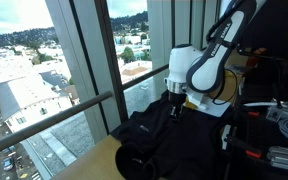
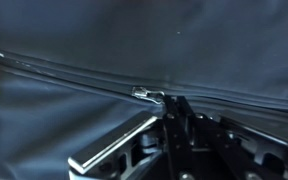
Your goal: Close the zipper on the black jacket.
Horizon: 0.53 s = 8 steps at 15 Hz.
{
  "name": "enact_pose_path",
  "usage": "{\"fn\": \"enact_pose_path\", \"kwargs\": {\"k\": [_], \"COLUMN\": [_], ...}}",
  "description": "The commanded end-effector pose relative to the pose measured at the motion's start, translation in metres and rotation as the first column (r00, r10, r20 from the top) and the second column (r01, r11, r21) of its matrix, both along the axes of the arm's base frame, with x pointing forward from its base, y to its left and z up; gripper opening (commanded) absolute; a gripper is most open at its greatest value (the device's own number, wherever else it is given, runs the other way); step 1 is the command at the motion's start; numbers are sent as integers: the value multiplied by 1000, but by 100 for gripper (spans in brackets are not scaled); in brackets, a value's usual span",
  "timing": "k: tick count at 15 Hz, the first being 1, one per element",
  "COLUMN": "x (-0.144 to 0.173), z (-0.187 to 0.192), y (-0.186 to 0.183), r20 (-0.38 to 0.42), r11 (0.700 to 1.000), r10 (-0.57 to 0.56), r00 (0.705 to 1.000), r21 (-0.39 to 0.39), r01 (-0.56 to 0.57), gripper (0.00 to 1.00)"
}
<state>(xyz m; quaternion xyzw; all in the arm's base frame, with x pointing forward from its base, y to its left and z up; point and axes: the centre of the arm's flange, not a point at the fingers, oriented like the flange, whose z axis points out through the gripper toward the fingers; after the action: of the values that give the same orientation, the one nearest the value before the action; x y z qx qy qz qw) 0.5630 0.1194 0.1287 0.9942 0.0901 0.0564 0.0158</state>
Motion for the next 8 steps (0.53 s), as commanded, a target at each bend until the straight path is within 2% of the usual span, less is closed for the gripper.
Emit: {"fn": "enact_pose_path", "kwargs": {"k": [1, 8], "x": [23, 49], "z": [7, 21], "y": [63, 180], "r20": [-27, -134], "r11": [1000, 997], "r10": [6, 4], "r00": [1000, 991], "r21": [19, 78], "r01": [-5, 6], "gripper": [2, 2]}}
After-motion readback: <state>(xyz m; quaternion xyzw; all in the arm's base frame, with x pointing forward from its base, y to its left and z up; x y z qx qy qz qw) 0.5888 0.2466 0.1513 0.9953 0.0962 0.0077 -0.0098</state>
